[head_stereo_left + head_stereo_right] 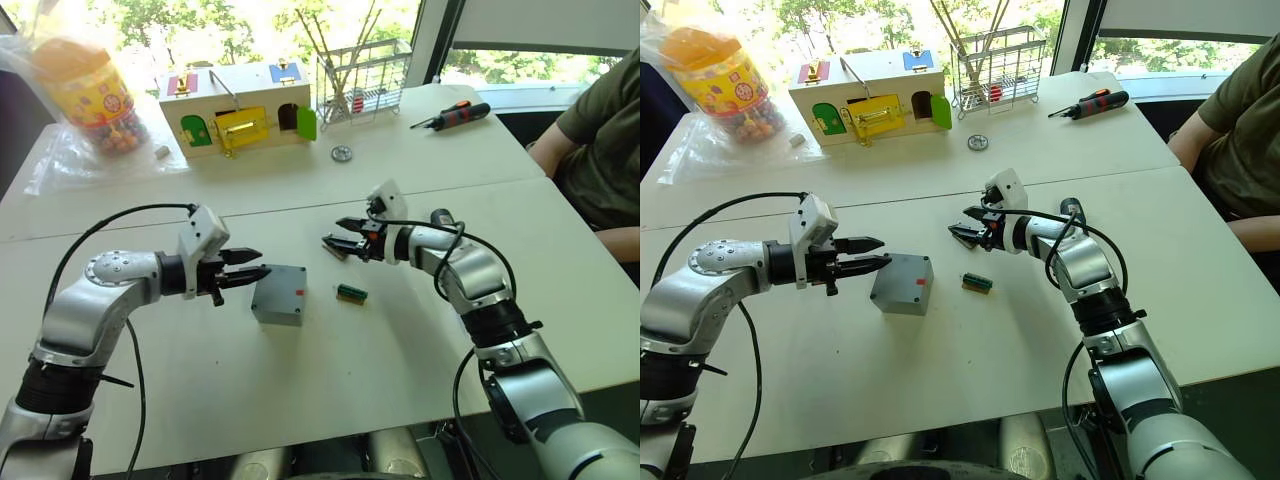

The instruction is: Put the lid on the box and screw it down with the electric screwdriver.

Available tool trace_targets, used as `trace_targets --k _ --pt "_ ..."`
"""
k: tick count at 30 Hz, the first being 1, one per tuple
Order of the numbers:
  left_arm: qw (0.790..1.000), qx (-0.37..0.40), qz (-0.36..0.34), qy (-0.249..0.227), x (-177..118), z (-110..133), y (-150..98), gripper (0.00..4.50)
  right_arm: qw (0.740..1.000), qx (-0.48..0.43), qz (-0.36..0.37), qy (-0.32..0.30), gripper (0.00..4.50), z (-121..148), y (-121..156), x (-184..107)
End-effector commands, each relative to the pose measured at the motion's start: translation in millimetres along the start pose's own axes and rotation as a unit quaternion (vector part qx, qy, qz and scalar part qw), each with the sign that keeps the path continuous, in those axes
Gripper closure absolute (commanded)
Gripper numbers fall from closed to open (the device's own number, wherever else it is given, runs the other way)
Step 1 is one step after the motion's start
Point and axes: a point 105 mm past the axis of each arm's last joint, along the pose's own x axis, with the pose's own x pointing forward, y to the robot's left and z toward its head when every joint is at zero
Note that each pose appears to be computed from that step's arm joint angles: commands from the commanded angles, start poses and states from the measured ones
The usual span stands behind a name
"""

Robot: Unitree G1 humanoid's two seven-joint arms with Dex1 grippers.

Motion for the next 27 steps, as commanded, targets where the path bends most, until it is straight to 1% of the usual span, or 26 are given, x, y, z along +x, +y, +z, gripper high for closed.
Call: trace_targets --k 1,7,18,21,22,24,25,27 --pt "1.0 0.012 0.005 -0.013 -4 9 -1 2.64 1.0 -0.016 -0.008 -0.02 1.78 13 -5 3" --pt "1.0 0.01 0.004 -0.014 -3 8 -1 2.64 1.0 -0.018 -0.013 -0.01 1.78 6 -7 8" --pt "1.0 0.01 0.005 -0.007 0 2 1 2.64 1.0 -0.005 -0.023 -0.013 1.78 2 -10 10" --pt "1.0 0.01 0.005 -0.006 0 0 1 2.64 1.0 -0.006 -0.025 -0.012 2.7 1 -11 10" --pt "1.0 0.01 0.005 -0.006 0 0 1 2.64 1.0 -0.006 -0.025 -0.009 3.16 0 -12 10" --pt "1.0 0.011 0.006 -0.005 0 -1 1 2.64 1.0 -0.008 -0.024 -0.005 4.25 -2 -11 10" --pt "1.0 0.011 0.006 -0.005 0 0 1 2.64 1.0 -0.008 -0.024 -0.004 4.44 -2 -11 10" --pt "1.0 0.012 0.008 -0.005 0 0 2 2.64 1.0 -0.006 -0.024 -0.004 4.44 -3 -11 10"
